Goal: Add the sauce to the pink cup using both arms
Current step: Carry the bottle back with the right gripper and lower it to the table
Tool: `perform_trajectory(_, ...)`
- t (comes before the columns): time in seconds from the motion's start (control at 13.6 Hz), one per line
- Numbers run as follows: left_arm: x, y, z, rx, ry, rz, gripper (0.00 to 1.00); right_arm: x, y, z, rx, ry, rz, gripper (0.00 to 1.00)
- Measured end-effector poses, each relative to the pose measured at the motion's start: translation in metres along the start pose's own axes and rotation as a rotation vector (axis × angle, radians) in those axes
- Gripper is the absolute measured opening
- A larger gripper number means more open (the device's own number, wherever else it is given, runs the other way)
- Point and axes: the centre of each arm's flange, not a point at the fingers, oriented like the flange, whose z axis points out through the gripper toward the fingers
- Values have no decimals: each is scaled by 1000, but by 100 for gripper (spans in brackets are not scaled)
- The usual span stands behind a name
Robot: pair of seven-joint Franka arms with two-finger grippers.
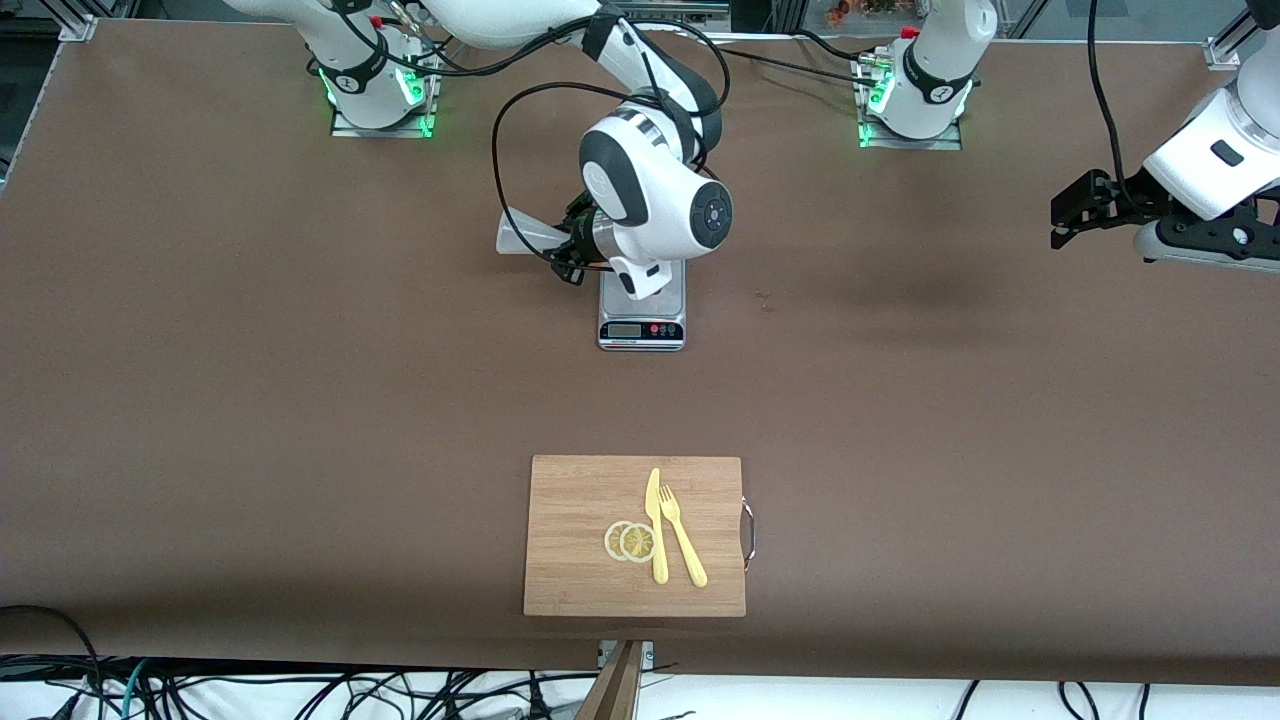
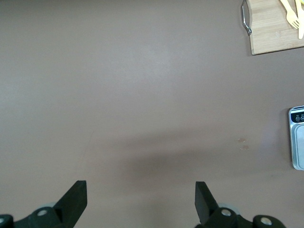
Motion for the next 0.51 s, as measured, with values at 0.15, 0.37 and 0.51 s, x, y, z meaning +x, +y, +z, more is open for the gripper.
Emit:
perform_trajectory(0.15,0,0,0,0,-1,-1,100,-15,13,-6,53,54,12,35)
perform_trajectory(0.37,0,-1,0,0,-4,-1,100,-70,50,-19,148,183,16,35)
perform_trajectory(0.51,-1,-1,0,0,-5,-2,100,-114,74,-20,195,280,0,35)
